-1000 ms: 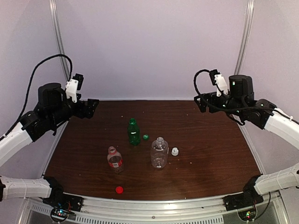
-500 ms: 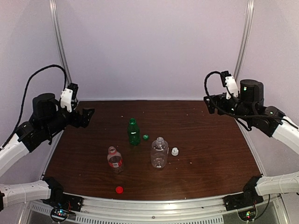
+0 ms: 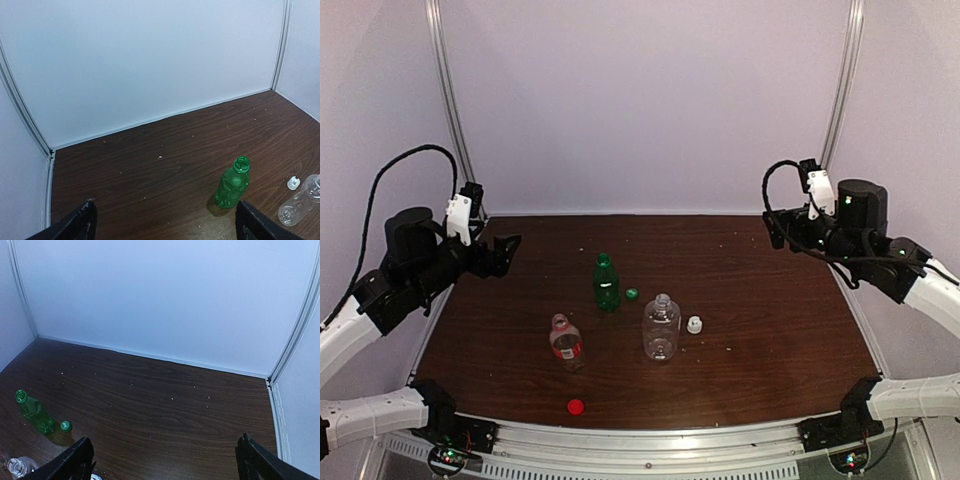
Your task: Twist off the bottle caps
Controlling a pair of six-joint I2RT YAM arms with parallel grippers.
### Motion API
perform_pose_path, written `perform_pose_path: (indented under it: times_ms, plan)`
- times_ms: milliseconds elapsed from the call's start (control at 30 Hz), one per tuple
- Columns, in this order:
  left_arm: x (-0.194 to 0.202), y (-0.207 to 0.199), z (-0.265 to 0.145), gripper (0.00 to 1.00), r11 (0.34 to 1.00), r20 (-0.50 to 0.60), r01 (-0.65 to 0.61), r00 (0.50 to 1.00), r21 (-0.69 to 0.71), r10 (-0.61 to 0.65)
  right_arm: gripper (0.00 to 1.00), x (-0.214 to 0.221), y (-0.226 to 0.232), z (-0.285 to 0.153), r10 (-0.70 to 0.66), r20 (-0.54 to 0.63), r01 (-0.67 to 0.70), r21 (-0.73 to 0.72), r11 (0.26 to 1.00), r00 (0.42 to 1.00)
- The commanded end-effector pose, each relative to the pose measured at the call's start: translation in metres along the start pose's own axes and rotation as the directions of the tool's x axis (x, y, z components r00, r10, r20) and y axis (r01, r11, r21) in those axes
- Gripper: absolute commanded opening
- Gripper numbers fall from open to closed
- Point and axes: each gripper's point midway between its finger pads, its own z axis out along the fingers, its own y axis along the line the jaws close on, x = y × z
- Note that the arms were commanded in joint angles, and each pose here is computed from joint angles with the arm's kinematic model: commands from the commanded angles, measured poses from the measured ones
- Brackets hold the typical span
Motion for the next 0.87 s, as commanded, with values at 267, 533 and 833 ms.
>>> perform_pose_path:
  times_ms: [267, 533, 833]
  plan:
    - [-0.0115, -0.0009, 0.0006, 0.98, 1.000, 0.053, 0.007, 0.999, 0.011, -0.007, 1.00, 0.0007, -0.0046, 0.0013, 0.005, 0.013, -0.005, 0.022, 1.000, 1.000]
    - [-0.0114, -0.0010, 0.0007, 0.98, 1.000, 0.054, 0.007, 0.999, 0.012, -0.007, 1.00, 0.0015, -0.0043, 0.0021, 0.006, 0.010, -0.006, 0.022, 1.000, 1.000]
    - [-0.0116, -0.0009, 0.0006, 0.98, 1.000, 0.055, 0.007, 0.998, 0.011, -0.007, 1.00, 0.0053, -0.0032, 0.0046, 0.003, -0.006, -0.003, 0.020, 1.000, 1.000]
